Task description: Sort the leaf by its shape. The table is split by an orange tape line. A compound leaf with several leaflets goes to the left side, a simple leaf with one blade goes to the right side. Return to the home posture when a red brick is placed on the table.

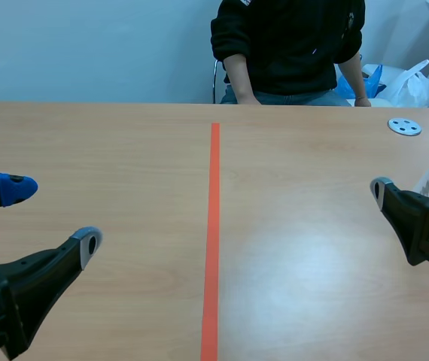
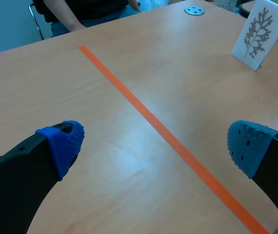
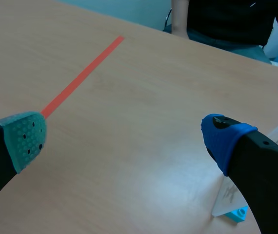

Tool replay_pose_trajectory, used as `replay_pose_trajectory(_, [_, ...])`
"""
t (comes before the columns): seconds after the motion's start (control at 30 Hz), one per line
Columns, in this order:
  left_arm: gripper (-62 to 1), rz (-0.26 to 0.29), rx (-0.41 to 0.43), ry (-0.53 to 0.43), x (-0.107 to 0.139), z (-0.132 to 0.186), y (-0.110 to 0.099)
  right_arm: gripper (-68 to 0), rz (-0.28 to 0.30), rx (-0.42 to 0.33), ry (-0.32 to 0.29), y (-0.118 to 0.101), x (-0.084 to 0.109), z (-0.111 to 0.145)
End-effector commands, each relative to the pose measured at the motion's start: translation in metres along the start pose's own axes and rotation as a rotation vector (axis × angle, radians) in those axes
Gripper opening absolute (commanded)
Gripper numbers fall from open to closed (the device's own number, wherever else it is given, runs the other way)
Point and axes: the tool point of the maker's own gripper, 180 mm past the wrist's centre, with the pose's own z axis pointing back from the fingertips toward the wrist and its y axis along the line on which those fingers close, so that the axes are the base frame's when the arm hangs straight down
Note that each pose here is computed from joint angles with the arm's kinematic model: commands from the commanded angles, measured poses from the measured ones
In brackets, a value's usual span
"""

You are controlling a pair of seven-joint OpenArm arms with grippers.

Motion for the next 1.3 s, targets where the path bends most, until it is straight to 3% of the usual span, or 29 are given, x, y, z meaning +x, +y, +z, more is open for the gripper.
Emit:
replay_pose_trajectory(0.0, [1.4,0.006,-0.003,-0.034,0.008,-0.001,-0.002,0.4,0.016,0.022,-0.022,0.005,0.011,-0.001])
replay_pose_trajectory(0.43, [1.4,0.006,-0.003,-0.034,0.008,-0.001,-0.002,0.4,0.013,0.097,-0.005,0.045,0.029,0.003])
replay_pose_trajectory(1.27, [1.4,0.006,-0.003,-0.035,0.008,-0.001,-0.002,0.4,-0.002,0.111,-0.008,0.052,0.028,0.001])
